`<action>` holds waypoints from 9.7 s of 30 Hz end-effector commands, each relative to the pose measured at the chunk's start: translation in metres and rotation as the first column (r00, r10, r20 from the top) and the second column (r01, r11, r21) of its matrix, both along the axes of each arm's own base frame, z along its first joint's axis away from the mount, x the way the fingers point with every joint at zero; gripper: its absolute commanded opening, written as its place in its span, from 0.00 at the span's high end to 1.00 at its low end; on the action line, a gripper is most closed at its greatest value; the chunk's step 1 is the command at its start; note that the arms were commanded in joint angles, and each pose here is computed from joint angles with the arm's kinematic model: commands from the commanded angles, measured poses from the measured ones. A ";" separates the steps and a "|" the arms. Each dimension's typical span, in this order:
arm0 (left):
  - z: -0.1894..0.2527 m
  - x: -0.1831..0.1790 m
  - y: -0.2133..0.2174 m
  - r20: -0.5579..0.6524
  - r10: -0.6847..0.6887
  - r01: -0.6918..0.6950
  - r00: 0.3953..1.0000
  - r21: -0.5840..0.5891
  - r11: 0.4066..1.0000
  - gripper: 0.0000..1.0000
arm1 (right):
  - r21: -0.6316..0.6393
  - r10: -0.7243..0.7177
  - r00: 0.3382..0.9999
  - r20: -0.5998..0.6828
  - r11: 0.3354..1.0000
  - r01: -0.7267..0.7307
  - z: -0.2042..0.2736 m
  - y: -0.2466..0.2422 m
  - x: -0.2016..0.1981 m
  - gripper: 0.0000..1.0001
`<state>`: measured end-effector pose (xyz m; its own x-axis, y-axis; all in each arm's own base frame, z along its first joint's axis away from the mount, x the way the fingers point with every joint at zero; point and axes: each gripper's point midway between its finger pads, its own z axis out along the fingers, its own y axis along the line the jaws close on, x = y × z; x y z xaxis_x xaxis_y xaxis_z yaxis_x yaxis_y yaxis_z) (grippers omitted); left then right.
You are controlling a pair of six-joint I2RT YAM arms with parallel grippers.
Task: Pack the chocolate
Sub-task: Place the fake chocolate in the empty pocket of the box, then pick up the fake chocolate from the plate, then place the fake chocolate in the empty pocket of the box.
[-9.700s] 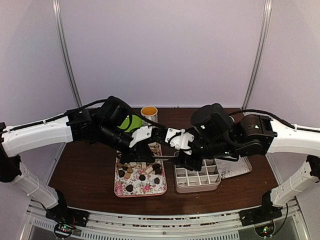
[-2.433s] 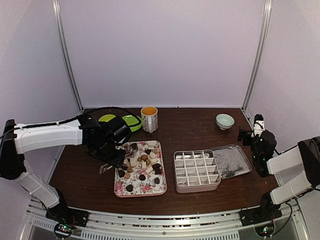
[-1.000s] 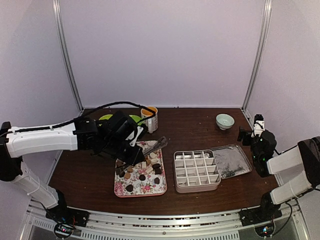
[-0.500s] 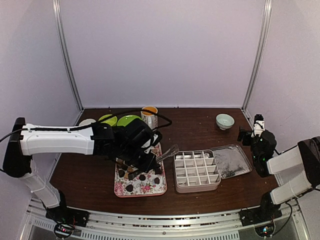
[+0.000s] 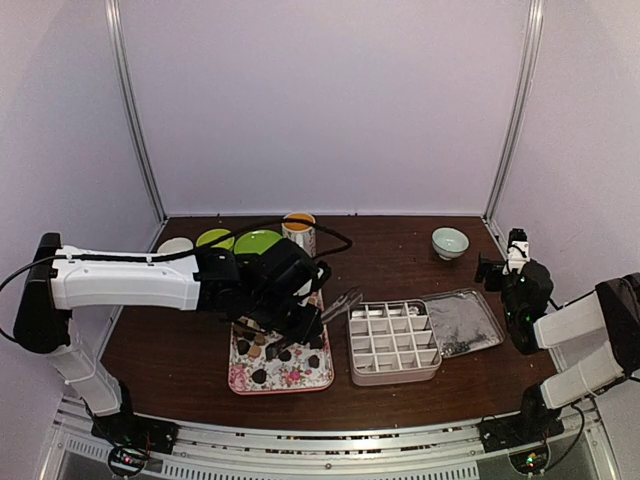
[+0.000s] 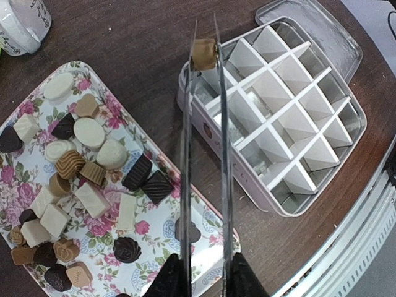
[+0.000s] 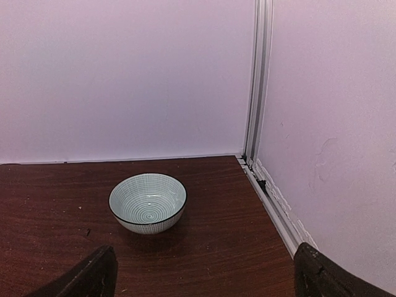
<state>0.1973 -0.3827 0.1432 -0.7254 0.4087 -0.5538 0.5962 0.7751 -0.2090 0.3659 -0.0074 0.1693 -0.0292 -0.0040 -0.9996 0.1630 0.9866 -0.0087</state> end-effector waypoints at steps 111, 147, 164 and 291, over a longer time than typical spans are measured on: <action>0.014 0.047 0.083 0.110 0.204 -0.226 0.973 0.259 0.939 0.67 | 0.002 -0.017 1.000 0.013 1.000 0.017 0.005 -0.004 0.002 0.00; -0.029 0.057 0.085 0.009 0.142 -0.135 0.990 0.387 0.912 0.61 | 0.002 -0.017 1.000 0.013 1.000 0.017 0.005 -0.004 0.002 0.00; -0.037 0.063 0.086 -0.022 0.151 -0.125 0.988 0.452 0.883 0.63 | 0.002 -0.016 1.000 0.012 1.000 0.016 0.005 -0.004 0.002 0.00; 0.013 0.018 -0.055 0.044 -0.184 0.180 0.982 0.090 0.980 0.67 | 0.002 -0.016 1.000 0.012 1.000 0.016 0.005 -0.004 0.002 0.00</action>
<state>0.2135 -0.4297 0.1597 -0.6204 0.5826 -0.5251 0.7264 0.6793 -0.1046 0.3659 -0.0075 0.1693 -0.0292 -0.0040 -0.9996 0.1633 0.9865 -0.0087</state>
